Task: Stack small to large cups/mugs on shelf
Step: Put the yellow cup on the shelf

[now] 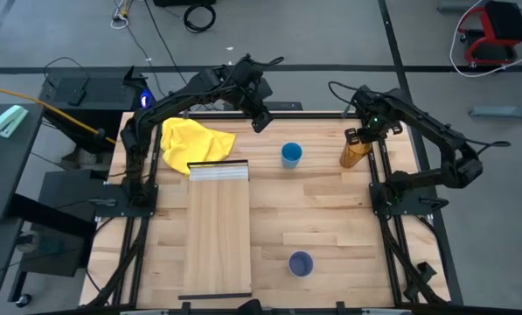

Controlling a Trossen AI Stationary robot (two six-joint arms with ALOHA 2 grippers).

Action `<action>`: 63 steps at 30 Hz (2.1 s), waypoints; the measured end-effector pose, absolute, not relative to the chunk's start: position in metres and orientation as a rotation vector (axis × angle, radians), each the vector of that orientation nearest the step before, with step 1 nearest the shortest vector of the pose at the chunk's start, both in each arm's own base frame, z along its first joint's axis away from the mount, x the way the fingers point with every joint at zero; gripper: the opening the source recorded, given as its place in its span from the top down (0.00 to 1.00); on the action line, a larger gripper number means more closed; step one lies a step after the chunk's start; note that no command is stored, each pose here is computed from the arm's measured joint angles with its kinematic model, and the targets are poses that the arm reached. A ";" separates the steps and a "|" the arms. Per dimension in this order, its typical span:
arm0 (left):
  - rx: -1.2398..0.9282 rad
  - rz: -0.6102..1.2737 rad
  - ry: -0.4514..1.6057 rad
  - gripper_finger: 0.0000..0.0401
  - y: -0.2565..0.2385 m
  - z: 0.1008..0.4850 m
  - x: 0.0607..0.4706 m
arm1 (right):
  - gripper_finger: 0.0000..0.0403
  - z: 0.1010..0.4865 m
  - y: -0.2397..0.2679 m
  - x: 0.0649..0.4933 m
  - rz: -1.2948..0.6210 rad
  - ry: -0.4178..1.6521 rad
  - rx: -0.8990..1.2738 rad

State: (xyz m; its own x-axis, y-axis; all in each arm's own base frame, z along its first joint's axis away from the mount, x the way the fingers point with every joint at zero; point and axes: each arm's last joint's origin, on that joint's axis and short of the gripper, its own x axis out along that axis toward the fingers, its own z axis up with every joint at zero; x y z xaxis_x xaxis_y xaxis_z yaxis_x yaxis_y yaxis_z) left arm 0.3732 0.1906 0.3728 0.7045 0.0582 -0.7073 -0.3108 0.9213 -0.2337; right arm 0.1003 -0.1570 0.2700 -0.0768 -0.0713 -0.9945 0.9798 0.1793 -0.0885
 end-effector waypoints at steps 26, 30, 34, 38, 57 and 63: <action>-0.348 0.252 0.807 0.79 0.191 0.370 0.370 | 0.97 0.265 -0.152 0.098 -1.127 1.261 0.975; -0.350 0.259 0.824 0.80 0.190 0.369 0.369 | 0.97 0.266 -0.153 0.098 -1.096 1.265 0.936; -0.364 0.260 0.864 0.81 0.190 0.367 0.365 | 0.98 0.270 -0.153 0.099 -1.085 1.255 0.935; -0.363 0.262 0.908 0.81 0.189 0.370 0.355 | 0.98 0.295 -0.156 0.103 -1.084 1.181 0.893; -0.415 0.372 1.000 0.81 0.200 0.388 0.309 | 0.98 0.394 -0.196 0.165 -1.001 0.947 0.785; -0.408 0.428 0.965 0.82 0.200 0.407 0.285 | 0.98 0.403 -0.218 0.213 -0.919 0.966 0.723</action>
